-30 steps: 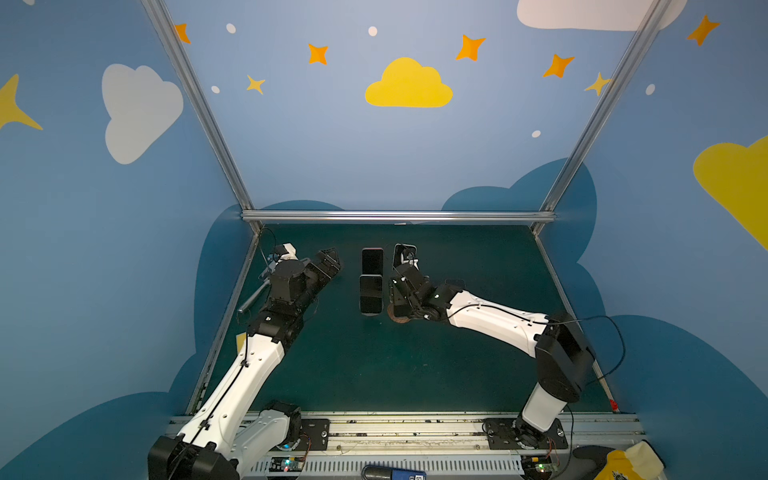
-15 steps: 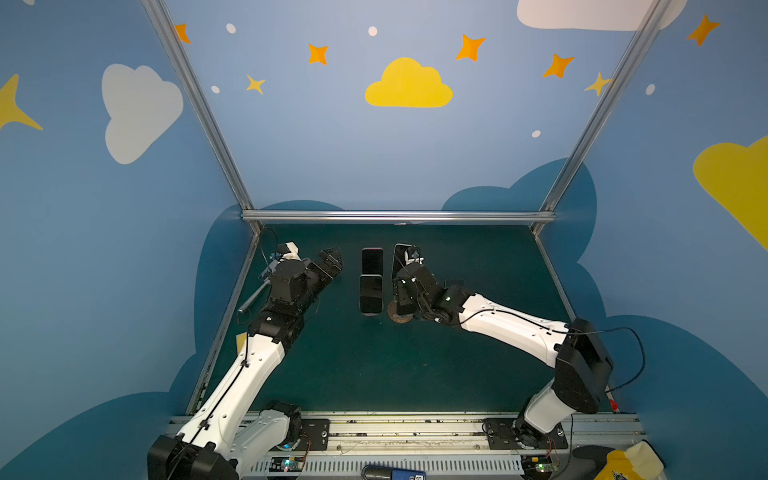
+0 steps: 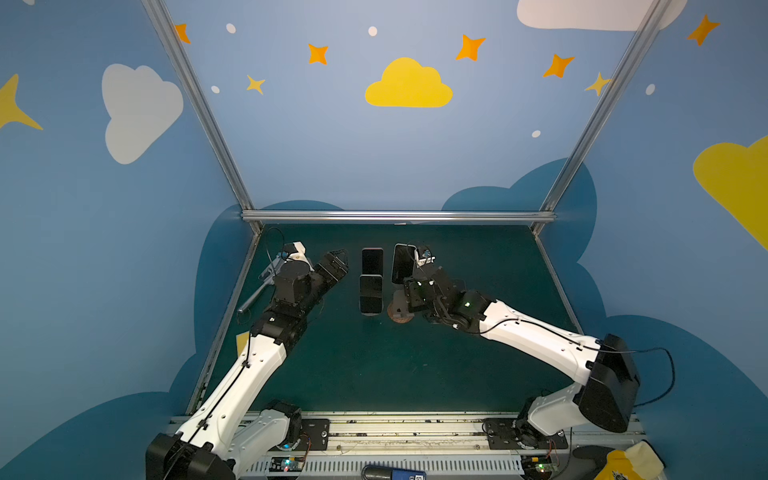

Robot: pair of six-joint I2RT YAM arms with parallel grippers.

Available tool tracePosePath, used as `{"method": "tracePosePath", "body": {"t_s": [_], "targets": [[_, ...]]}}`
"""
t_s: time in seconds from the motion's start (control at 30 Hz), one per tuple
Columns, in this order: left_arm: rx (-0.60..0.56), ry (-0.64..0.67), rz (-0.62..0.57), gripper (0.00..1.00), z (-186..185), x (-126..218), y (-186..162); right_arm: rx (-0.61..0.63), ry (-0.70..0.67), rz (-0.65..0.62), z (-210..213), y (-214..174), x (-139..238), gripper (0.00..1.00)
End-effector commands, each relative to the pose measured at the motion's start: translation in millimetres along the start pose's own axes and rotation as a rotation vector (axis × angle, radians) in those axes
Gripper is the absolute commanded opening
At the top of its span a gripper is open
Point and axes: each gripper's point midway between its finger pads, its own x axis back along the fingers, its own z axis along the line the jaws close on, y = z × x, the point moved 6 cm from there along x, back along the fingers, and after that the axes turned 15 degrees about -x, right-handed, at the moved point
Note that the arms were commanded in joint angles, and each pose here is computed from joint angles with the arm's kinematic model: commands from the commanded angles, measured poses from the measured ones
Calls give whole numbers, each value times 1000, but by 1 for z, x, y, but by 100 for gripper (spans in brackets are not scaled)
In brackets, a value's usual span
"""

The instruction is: Remove the phone from the phone stand

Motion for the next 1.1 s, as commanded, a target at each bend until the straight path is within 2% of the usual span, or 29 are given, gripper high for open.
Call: {"method": "tracePosePath", "body": {"t_s": [0.0,0.43,0.6,0.9,1.07], "targets": [[-24,-35,-19,100,-10,2,6,-17,-38,-75,-21,23,18,65],[-24,-32,3,100,-10,-3,2,-64,-214,-99,-123,31,47,64],[-18,-35,10,100,-10,-3,1,-114,-265,-148,-158,37,58,64],[-19,-29,13,100,-9,-5,-1,-139,-311,-137,-197,33,41,64],[-16,-34,14,100,-9,-5,-1,-155,-287,-122,-209,31,30,64]]}}
